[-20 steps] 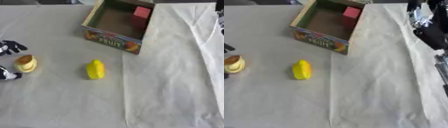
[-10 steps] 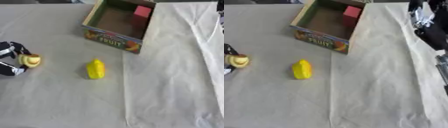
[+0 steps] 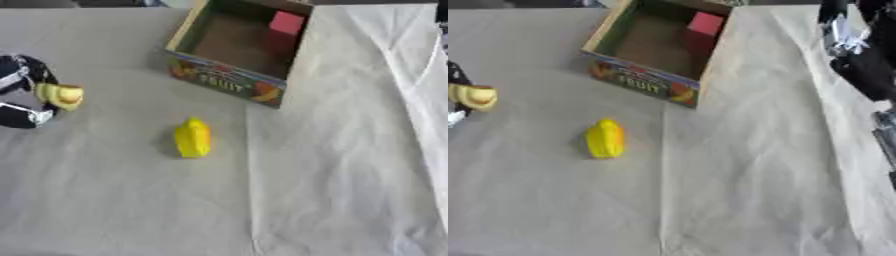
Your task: Pick up objects on the table and place them in the box.
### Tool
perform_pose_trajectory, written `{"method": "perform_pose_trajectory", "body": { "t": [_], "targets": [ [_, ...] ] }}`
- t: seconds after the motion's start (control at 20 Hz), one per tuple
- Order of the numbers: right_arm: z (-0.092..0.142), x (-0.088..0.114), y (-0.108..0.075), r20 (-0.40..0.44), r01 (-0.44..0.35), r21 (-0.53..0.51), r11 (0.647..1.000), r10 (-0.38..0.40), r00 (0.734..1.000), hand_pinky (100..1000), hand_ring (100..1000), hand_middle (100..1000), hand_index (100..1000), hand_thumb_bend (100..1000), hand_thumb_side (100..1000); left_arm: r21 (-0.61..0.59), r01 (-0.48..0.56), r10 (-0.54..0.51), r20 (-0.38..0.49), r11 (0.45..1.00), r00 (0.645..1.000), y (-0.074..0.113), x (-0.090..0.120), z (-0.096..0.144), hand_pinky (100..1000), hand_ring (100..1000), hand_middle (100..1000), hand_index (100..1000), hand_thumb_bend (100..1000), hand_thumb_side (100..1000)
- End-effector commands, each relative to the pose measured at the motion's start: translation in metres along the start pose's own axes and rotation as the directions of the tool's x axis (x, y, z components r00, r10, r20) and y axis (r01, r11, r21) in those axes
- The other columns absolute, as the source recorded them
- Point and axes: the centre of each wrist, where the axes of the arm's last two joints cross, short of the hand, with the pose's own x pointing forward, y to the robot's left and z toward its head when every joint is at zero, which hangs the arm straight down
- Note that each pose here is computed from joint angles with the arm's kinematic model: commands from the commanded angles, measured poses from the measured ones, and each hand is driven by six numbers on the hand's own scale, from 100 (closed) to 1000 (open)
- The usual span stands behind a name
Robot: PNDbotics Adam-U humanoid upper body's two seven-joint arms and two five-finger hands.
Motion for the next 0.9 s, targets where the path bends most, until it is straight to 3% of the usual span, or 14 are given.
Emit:
{"method": "perform_pose_trajectory", "body": {
  "t": [0.05,0.3,0.55,0.7,0.9],
  "targets": [
    [-0.005,0.005,-0.005,0.027,-0.013,-0.004,1.0,0.013,1.0,893,772,742,776,100,595,0.102,0.051,-0.06,0.088,0.993,0.994,0.042,0.021,-0.007,617,639,593,613,100,100],
    [-0.005,0.006,-0.004,0.031,-0.009,0.002,1.0,0.009,0.999,893,771,742,776,100,593,0.191,0.061,-0.109,0.249,0.98,0.962,0.072,0.07,-0.043,618,638,593,613,100,100],
    [-0.009,0.007,-0.003,0.046,0.002,-0.008,1.0,-0.001,0.999,893,772,742,775,100,594,0.266,0.066,-0.167,0.377,0.962,0.911,0.087,0.124,-0.081,626,639,596,618,100,100],
    [-0.014,0.01,0.0,0.067,0.024,-0.007,1.0,-0.023,0.997,892,772,742,776,100,588,0.294,0.079,-0.201,0.412,0.952,0.889,0.089,0.147,-0.101,630,639,596,621,100,100],
    [-0.024,0.016,0.004,0.112,0.061,-0.007,0.998,-0.06,0.992,892,772,742,776,100,576,0.347,0.097,-0.245,0.413,0.933,0.877,0.089,0.162,-0.123,640,646,603,631,121,100]
  ]
}}
